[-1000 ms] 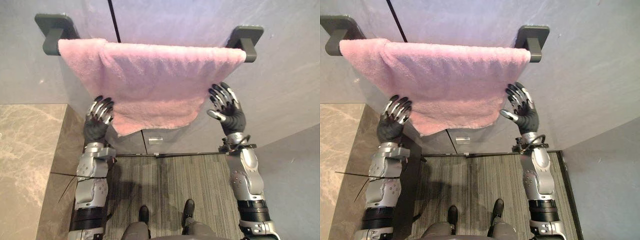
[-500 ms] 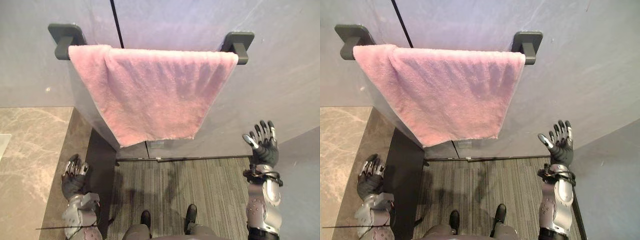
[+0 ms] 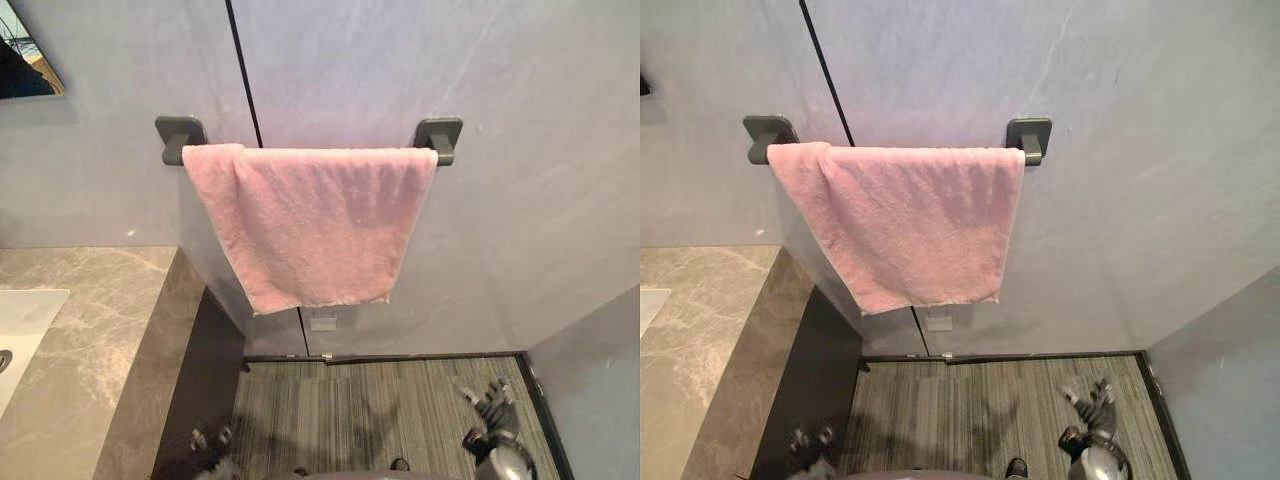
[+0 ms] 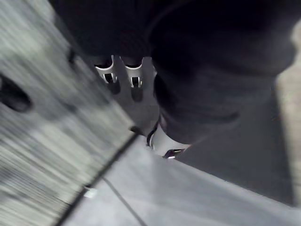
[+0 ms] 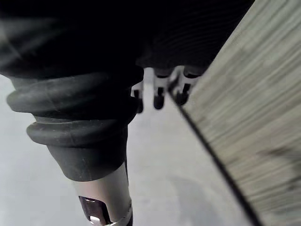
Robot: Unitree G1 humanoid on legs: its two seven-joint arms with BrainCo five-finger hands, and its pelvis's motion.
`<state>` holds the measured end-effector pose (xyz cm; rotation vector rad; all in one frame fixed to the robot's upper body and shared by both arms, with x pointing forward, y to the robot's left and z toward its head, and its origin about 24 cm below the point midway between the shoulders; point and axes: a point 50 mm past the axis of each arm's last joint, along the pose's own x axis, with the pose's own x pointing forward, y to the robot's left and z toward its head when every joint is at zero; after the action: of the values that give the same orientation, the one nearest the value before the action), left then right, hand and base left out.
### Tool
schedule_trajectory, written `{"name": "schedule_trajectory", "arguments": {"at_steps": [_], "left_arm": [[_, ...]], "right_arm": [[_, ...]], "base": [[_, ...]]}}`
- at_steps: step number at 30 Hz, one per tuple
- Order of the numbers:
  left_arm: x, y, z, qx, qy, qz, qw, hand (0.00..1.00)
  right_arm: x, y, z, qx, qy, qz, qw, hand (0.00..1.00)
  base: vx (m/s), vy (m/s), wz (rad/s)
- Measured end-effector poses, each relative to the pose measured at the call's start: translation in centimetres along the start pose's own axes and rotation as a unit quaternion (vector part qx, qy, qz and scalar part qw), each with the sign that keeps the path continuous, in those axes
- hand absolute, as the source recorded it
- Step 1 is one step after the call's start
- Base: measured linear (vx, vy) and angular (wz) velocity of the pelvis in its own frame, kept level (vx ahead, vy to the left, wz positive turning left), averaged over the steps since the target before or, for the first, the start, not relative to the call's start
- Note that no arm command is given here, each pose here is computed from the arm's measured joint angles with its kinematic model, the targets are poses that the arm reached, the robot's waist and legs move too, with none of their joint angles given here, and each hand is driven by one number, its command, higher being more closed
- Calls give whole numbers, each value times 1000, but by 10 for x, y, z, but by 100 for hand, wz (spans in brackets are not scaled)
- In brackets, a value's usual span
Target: Organize washtable
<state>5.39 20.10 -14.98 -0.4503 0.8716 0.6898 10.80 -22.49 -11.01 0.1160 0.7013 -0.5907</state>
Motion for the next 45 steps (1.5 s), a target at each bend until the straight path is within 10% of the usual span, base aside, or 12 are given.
{"name": "schedule_trajectory", "arguments": {"at_steps": [13,32,45], "left_arm": [[9,34,-1,207,57,68,974,0],[6,19,-15,78,75,79,991,0],[10,24,-14,39,90,93,991,0]], "right_arm": [[-6,-1,-63,-113,157,23,981,0],[10,57,-34,-279,82,145,946,0],[22,19,-35,-161,131,49,977,0]], "base": [[-48,-34,36],[-146,-118,42],[-5,40,137]]}}
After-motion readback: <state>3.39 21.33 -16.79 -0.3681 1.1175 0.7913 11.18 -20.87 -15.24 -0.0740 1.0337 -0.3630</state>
